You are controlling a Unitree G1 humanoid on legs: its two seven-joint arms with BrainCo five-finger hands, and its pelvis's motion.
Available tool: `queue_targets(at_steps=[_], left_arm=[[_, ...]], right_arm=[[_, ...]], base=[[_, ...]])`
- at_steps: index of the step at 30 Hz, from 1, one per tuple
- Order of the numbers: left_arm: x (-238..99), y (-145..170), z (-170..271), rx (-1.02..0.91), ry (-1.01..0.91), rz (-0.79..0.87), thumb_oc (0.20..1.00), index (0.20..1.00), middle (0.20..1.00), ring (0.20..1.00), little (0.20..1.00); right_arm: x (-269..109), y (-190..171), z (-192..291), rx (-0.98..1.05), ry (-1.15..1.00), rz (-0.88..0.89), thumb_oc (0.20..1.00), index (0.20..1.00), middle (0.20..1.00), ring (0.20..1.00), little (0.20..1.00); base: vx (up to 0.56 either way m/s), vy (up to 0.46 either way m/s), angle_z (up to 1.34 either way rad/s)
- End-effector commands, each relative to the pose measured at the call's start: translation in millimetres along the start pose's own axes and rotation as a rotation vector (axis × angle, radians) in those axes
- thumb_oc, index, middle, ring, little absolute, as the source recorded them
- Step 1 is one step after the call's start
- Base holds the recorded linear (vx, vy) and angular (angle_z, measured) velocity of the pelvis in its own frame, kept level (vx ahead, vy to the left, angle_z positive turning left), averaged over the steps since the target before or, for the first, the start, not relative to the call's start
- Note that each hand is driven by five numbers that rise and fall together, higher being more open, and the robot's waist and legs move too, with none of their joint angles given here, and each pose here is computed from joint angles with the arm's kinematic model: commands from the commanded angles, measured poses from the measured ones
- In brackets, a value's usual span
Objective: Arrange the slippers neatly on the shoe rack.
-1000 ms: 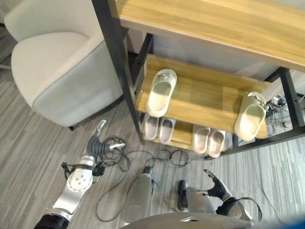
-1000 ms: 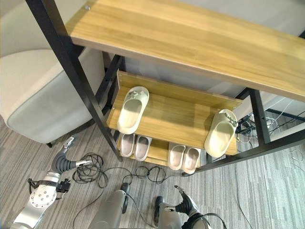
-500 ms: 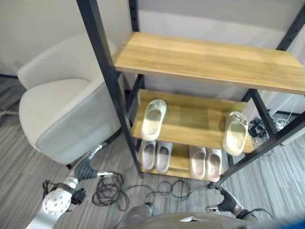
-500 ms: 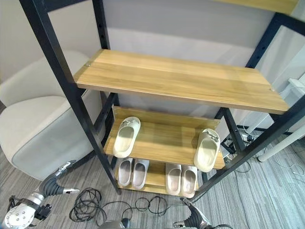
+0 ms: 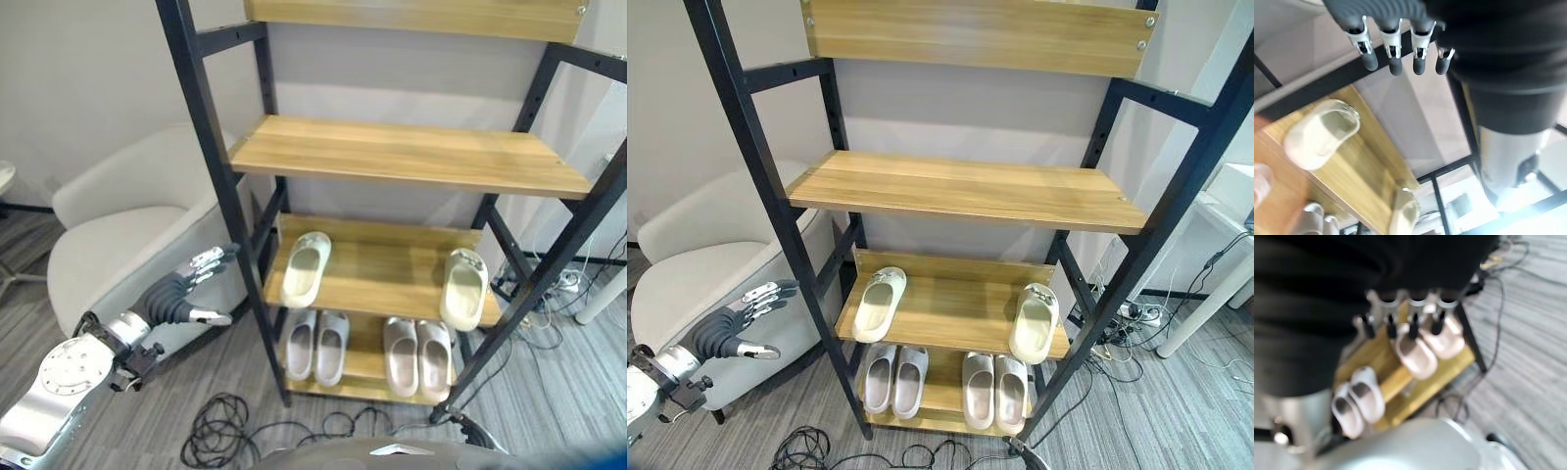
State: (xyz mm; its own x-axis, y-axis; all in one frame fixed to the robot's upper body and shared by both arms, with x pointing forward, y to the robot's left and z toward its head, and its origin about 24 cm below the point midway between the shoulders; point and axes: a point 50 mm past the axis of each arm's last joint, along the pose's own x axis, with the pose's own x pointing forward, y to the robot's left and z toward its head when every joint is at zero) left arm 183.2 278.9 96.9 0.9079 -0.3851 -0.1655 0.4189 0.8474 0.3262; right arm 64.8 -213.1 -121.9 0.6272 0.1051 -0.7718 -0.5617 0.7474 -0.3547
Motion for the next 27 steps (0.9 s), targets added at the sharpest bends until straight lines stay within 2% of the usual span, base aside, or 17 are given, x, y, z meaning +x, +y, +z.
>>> queue_targets(at_steps=[1,6,8,15,20,27], left_arm=[[14.2,3.2,25.9,0.014,-0.135,-0.015,1.0,1.0,1.0,1.0,1.0],[30.1,-5.1,21.3,-0.039,-0.178,0.006,1.0,1.0,1.0,1.0,1.0],[39.8,-12.5,22.7,-0.1,-0.234,0.022,1.0,1.0,1.0,1.0,1.0],[48.8,-29.3,28.2,-0.128,-0.286,-0.036,1.0,1.0,1.0,1.0,1.0],[50.9,-37.3,23.1,-0.202,-0.309,-0.005,1.0,1.0,1.0,1.0,1.0],[56.9,-45.0,22.7,-0.221,-0.328,0.009,1.0,1.0,1.0,1.0,1.0]], right_arm=[[8.5,-13.6,16.9,-0.032,-0.071,-0.012,1.0,1.0,1.0,1.0,1.0],[8.5,-19.1,15.6,-0.06,-0.064,-0.022,1.0,1.0,1.0,1.0,1.0],[9.6,-33.1,14.1,-0.104,-0.05,-0.059,1.0,1.0,1.0,1.0,1.0],[10.5,-40.5,5.4,-0.08,0.002,-0.088,1.0,1.0,1.0,1.0,1.0],[16.3,-29.2,3.9,-0.086,0.032,-0.053,1.0,1.0,1.0,1.0,1.0],[28.5,-33.8,23.6,-0.151,-0.023,-0.053,1.0,1.0,1.0,1.0,1.0]], base=[[-0.13,-0.086,0.01],[-0.24,-0.131,0.08],[-0.32,-0.085,0.02],[-0.13,-0.01,-0.11],[-0.02,0.031,-0.66],[-0.09,-0.008,-0.81]])
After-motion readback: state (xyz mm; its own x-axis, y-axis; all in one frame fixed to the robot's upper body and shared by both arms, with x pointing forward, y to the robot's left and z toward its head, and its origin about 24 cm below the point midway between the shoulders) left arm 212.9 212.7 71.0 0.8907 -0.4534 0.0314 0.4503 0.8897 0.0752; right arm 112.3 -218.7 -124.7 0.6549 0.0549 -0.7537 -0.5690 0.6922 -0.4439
